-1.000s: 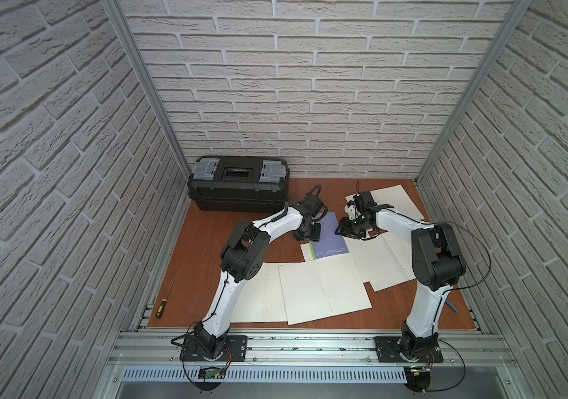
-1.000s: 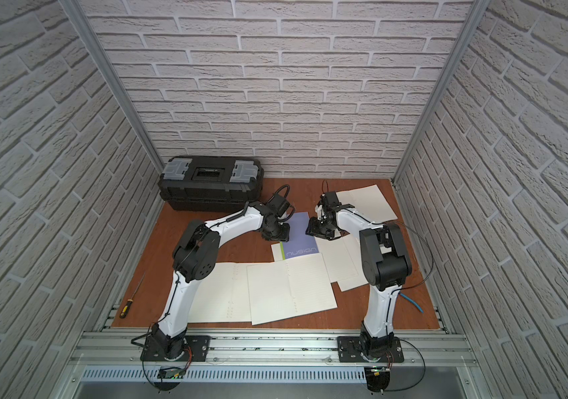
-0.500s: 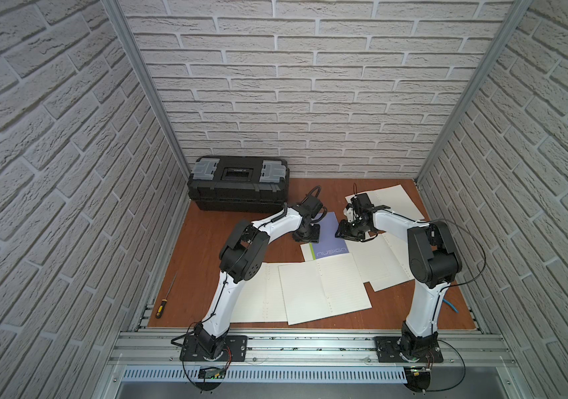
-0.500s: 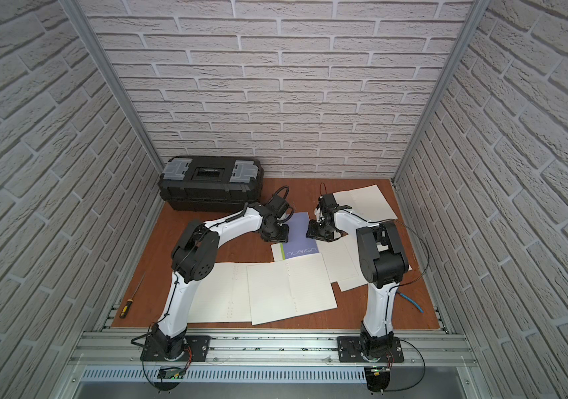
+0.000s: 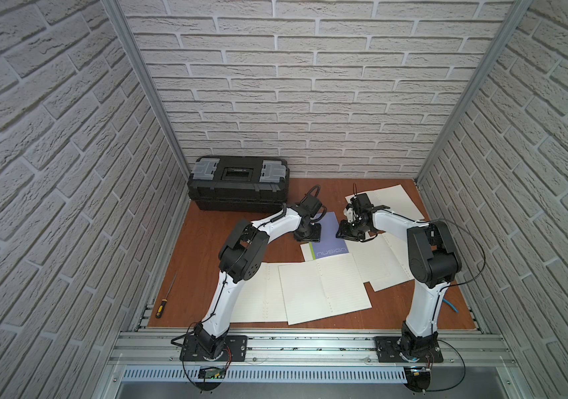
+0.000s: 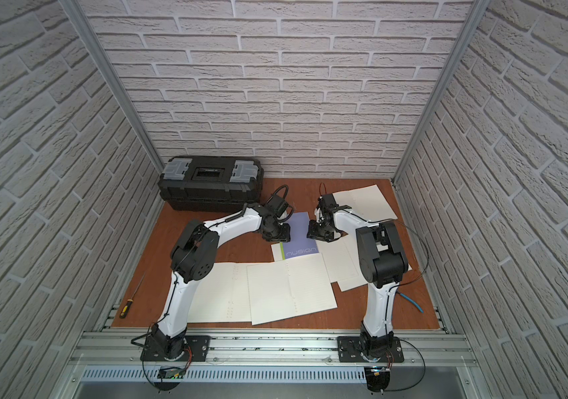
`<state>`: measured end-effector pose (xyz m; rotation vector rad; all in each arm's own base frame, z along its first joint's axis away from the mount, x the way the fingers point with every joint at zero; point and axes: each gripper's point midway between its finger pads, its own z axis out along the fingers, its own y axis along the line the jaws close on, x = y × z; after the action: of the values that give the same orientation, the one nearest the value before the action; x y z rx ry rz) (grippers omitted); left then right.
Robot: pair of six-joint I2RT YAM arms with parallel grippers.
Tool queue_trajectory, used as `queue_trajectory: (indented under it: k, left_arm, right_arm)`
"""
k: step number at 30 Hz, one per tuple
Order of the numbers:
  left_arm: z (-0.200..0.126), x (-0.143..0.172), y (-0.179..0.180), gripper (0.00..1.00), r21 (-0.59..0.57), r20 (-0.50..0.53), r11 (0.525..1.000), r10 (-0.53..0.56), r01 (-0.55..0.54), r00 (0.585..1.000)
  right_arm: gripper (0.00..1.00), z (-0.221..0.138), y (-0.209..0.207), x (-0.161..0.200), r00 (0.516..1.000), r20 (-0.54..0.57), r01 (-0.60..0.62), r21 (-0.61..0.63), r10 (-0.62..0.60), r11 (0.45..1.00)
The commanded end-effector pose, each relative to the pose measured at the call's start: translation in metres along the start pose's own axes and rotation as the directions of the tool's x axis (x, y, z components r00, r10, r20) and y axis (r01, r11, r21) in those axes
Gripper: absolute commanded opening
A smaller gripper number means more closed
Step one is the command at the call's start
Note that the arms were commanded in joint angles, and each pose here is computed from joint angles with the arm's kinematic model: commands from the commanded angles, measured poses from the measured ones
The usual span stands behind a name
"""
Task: Close the notebook
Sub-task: Move the notebook to the center of the board.
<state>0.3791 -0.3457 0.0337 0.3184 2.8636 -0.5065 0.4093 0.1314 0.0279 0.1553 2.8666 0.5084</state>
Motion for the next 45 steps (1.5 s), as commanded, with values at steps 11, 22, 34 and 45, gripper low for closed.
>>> queue_trajectory:
  k: [11,22,34,45]
  left_arm:
    - [-0.012,-0.022,-0.005,0.53,0.109,0.050,0.993,-0.054,0.048,0.997]
    - [-0.018,-0.044,0.007,0.54,0.106,0.073,0.993,-0.051,0.043,0.996]
    - [-0.011,-0.072,0.024,0.54,0.108,0.072,0.993,-0.050,0.042,0.996]
    - [-0.047,-0.050,0.058,0.59,-0.087,0.074,0.994,-0.054,0.060,0.996]
  right_arm:
    - [0.38,0.016,0.012,0.005,0.999,-0.034,0.012,-0.016,-0.012,1.000]
    - [0.37,0.020,0.030,-0.018,1.000,-0.016,0.013,-0.045,-0.013,0.999]
    - [0.38,0.026,0.044,-0.046,1.000,0.001,0.003,-0.047,-0.003,0.999]
    - [0.41,0.019,0.043,-0.050,1.000,0.007,0.023,-0.015,-0.022,1.000]
